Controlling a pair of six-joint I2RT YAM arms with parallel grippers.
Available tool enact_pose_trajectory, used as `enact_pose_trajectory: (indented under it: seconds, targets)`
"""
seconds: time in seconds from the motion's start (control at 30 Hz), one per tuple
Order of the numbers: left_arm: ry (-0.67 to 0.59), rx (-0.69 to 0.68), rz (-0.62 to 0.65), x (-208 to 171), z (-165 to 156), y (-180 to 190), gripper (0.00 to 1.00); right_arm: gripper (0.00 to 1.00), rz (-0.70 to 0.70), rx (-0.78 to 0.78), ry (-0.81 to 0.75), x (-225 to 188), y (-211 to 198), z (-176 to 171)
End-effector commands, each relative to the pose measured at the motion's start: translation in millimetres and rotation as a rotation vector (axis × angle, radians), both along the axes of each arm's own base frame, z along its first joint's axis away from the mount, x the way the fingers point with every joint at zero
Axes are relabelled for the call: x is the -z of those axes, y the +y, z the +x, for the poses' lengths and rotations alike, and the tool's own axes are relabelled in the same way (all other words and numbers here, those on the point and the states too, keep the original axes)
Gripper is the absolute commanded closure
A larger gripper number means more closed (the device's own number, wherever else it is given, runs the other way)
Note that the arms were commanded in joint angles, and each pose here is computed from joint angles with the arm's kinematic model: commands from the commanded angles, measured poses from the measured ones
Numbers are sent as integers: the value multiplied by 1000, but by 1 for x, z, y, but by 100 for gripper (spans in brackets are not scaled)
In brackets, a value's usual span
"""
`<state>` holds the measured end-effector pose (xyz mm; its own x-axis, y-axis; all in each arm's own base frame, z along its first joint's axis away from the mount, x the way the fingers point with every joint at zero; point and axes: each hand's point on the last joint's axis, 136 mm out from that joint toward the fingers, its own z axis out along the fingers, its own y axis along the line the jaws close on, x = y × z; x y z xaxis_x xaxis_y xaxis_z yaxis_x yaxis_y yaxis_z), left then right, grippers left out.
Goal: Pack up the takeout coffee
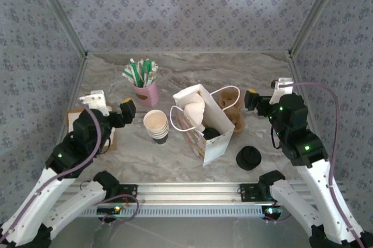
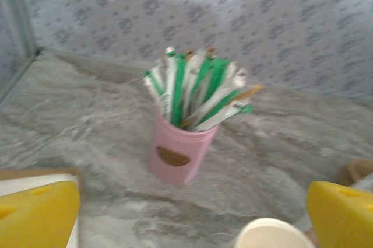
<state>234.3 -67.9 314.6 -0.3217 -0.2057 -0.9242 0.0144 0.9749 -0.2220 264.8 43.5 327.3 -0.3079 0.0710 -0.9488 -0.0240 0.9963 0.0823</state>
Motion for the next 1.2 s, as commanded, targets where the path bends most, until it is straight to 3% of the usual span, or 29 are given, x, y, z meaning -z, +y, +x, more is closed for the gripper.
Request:
enact_pose_trajectory:
  seconds: [0.0, 0.3, 0.67, 0.9, 1.17]
  targets:
    - [49, -114, 26, 19, 16, 17, 0, 0, -30, 94, -29, 9, -19, 10]
    - [180, -220, -59, 89, 66, 63, 0, 0, 51, 199, -61, 54, -46, 26]
    - [77, -312, 58, 141, 79, 111, 0, 0, 135, 411, -119, 109, -103, 43]
    - [55, -302, 88, 180, 91, 116, 0, 0, 100, 524, -89, 149, -128, 51]
    - [-61, -211, 152, 182, 102, 104, 0, 1, 47, 524, -58, 175, -131, 67]
